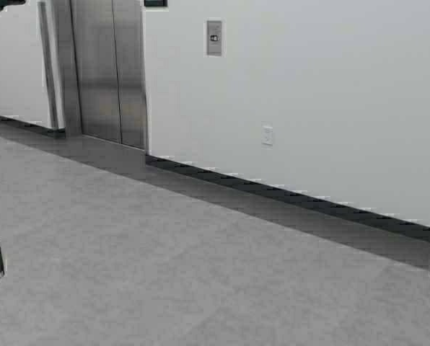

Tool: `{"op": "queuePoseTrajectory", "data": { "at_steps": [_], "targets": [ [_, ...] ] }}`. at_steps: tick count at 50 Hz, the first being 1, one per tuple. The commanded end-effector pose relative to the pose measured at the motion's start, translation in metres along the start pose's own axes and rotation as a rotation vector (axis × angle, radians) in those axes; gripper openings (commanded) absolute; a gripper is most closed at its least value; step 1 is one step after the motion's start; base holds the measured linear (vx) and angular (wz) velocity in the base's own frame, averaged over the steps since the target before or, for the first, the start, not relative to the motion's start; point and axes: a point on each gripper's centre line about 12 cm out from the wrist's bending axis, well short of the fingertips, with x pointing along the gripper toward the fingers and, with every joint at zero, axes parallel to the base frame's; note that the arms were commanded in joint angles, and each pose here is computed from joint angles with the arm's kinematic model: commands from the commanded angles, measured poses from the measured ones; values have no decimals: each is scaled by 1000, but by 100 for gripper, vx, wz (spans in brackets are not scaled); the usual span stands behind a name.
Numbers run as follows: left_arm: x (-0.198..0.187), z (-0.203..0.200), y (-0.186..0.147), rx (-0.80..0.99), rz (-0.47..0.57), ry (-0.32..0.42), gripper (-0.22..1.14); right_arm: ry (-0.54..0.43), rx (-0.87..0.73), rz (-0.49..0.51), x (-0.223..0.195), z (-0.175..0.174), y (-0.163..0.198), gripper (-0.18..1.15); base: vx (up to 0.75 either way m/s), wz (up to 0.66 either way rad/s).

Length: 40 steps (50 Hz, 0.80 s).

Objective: Navigate to elevator, push the call button, then enter the elevator

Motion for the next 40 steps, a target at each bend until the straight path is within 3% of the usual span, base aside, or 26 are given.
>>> {"op": "queuePoseTrajectory", "data": {
  "at_steps": [1, 40],
  "targets": [
    [4, 9, 0, 0, -2, -26, 2, -12, -3, 2, 1, 3, 0, 5, 74, 0],
    [3, 7, 0, 3, -1, -21, 2, -64, 1, 4, -6, 14, 1, 5, 72, 9]
  ]
}}
